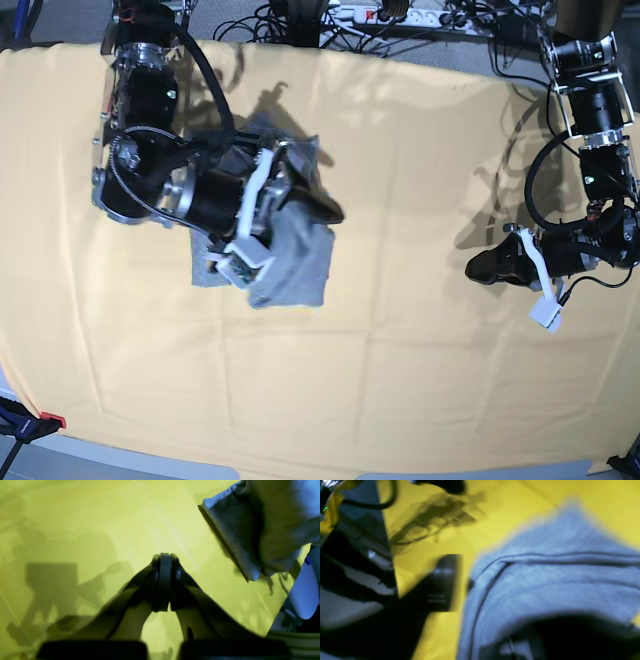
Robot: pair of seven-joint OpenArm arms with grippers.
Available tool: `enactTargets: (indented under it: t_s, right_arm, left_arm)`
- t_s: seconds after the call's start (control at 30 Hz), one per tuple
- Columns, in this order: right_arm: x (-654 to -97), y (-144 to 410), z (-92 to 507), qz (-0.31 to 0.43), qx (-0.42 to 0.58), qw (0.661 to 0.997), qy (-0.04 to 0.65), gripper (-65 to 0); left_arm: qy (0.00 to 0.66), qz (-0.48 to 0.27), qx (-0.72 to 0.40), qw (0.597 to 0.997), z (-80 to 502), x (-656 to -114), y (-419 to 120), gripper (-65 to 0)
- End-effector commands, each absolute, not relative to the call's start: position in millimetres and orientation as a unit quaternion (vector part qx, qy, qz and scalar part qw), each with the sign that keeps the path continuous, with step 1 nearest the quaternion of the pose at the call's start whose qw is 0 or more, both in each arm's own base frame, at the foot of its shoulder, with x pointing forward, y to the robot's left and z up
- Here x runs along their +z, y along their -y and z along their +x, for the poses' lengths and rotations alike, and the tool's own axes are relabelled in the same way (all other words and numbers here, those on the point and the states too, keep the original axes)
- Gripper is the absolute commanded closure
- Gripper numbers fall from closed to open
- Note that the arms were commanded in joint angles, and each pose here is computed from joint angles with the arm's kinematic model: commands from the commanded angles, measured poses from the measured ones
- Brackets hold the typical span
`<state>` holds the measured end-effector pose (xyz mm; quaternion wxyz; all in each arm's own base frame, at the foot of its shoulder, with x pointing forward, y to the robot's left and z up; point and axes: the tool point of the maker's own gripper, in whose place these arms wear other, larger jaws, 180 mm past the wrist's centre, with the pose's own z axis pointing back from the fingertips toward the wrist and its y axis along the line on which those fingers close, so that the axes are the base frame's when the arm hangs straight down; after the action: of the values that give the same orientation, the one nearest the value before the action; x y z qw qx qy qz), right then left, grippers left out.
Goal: Layout the t-shirt on the table in an organized manner, then fold the t-shirt properly
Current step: 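Lift the strip end with the right gripper and fold it over the stack, then grasp the folded shirt with both grippers and square it on the table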
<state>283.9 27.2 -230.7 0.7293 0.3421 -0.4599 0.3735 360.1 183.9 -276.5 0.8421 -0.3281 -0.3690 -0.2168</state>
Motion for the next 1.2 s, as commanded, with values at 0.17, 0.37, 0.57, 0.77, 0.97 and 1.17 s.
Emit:
enactTargets:
  t_s: [0.17, 0.37, 0.57, 0.77, 0.97, 1.17]
  right_arm:
    - [-202.1, -41.5, 287.2, 0.333, 0.417, 0.693, 0.484, -52.7]
    - [-193.4, 0.7, 299.6, 0.265, 0.406, 0.717, 0.5, -52.6]
    - [-211.8, 23.0, 290.6, 0.268, 0.38, 0.742, 0.482, -36.8]
    - [-218.7, 39.5, 306.8, 0.206, 0.362, 0.759, 0.501, 0.0]
    - [-220.1, 56.7, 349.6, 0.166, 0.332, 0.76, 0.533, 0.0]
    - [-234.7, 73.8, 397.5, 0.156, 0.313, 0.788, 0.507, 0.0]
  left_arm:
    - [0.396, -0.325, -0.224, 0.829, 368.5, -256.7, -187.2, 0.0]
    - [0.394, -0.32, -0.225, 0.832, 368.5, -258.5, -188.4, 0.0]
    - [0.399, -0.338, -0.224, 0.823, 367.4, -252.9, -184.0, 0.0]
    - [0.433, -0.433, -0.226, 0.758, 362.3, -213.6, -161.1, 0.0]
    - [0.386, -0.447, -0.256, 0.765, 351.3, -233.6, -134.0, 0.0]
    - [0.288, -0.469, -0.332, 0.766, 316.3, -269.4, -79.4, 0.0]
